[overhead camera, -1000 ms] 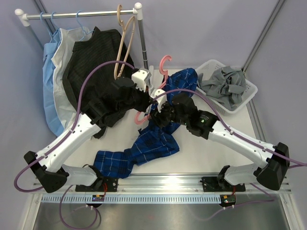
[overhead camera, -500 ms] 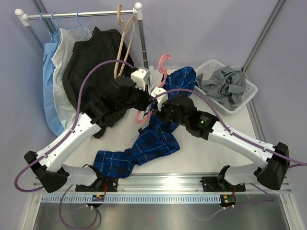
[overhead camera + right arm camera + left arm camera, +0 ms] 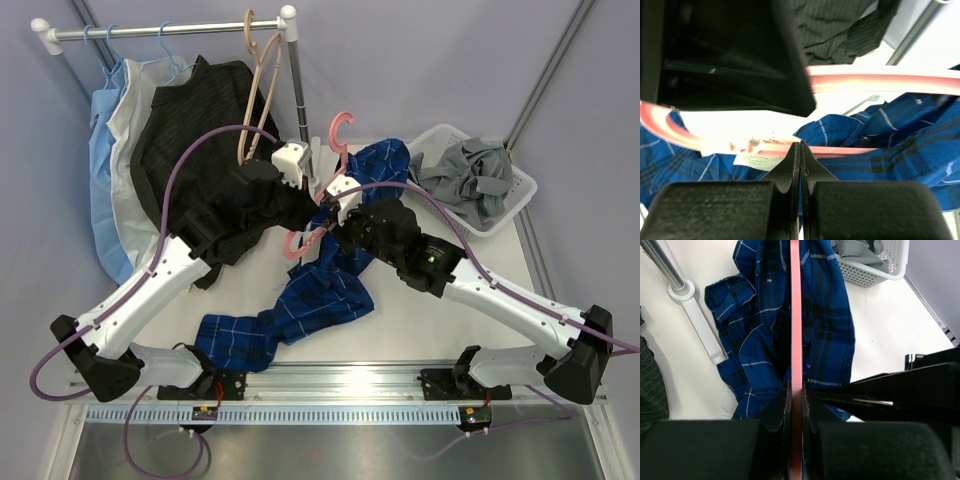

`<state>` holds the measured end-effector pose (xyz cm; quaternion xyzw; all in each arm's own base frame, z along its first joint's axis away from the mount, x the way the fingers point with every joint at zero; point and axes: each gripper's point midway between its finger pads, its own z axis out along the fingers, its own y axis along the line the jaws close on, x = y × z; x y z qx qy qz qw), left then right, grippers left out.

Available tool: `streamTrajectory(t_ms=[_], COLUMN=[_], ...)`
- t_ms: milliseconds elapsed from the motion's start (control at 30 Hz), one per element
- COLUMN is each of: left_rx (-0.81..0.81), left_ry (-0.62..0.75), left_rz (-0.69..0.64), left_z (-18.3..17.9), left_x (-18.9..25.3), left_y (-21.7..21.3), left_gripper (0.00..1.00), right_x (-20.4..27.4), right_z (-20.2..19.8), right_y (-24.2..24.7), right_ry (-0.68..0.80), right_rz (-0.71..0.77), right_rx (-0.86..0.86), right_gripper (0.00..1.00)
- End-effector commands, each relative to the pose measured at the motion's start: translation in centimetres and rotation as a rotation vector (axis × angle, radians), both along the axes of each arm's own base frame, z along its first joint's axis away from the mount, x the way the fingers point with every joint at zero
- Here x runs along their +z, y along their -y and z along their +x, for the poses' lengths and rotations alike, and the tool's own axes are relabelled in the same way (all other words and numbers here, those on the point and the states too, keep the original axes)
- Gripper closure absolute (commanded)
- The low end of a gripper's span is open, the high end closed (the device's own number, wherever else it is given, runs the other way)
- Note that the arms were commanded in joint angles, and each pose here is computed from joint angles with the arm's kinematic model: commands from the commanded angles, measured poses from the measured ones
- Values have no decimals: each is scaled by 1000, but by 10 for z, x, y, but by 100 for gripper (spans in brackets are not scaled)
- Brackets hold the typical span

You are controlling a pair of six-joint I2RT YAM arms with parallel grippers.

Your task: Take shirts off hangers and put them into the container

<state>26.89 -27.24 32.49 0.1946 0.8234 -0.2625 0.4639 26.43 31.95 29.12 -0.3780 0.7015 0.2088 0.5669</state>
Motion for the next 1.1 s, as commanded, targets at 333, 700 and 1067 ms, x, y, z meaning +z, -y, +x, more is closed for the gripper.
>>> streamTrajectory(t_ms=[333,700,1067], left_rx=[40,232,168], left_ry=[39,96,238], left_rz=[-129,-40,-16], left_z=[9,30,3], left_x=[14,1,32], left_y=[9,-28,-58], left_gripper=[100,100,100], right_x=[70,89,37], right_z=[23,9,-10], right_y=[20,69,91], right_ry=[103,147,-17], right_rz=[233,269,206], right_rx=[-219,-324,-375], right_gripper=[100,100,100])
